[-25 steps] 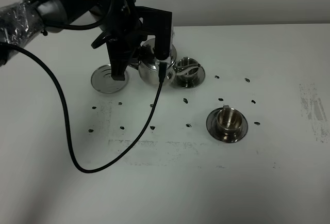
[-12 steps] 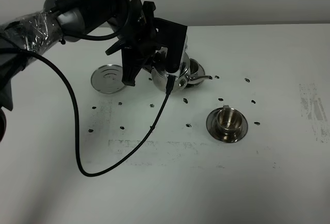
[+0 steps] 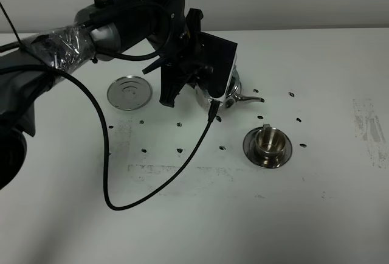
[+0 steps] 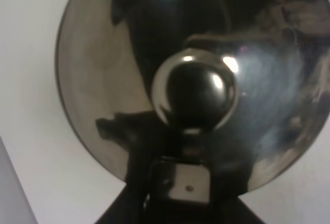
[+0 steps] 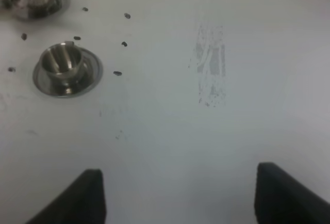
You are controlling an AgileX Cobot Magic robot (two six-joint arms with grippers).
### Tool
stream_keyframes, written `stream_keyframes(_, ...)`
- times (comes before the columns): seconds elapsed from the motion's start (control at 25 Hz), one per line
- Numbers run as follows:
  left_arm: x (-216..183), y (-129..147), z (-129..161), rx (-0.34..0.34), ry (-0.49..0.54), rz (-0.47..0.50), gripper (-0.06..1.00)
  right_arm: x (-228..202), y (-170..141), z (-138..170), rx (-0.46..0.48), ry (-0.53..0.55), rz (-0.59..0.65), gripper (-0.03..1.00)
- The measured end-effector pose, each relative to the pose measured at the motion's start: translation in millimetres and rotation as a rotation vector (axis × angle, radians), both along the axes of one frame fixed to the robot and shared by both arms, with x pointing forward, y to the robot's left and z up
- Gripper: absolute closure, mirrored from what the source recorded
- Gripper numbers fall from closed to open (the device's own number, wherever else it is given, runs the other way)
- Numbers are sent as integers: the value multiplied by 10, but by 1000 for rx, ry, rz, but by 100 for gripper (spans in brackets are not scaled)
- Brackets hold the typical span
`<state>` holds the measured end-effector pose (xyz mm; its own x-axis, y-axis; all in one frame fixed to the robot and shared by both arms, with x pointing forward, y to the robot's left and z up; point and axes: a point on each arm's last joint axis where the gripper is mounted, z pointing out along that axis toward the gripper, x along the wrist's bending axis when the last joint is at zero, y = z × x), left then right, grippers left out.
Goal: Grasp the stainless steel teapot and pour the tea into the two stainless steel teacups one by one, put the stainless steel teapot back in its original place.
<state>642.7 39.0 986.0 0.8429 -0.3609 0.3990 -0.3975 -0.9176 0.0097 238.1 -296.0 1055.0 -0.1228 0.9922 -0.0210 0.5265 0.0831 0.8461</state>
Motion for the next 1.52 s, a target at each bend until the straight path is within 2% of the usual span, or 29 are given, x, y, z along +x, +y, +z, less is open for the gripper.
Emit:
stream_keyframes(0.52, -41, -146, -132, 46, -25, -60, 76, 0, 0, 0, -1, 0, 0, 38)
stream_keyframes(0.92, -93, -275, -126, 68, -78, -113, 76, 0, 0, 0, 0, 0, 0, 38)
stream_keyframes(1.52, -110, -326, -211, 131, -99, -152, 76, 0, 0, 0, -1, 0, 0, 38)
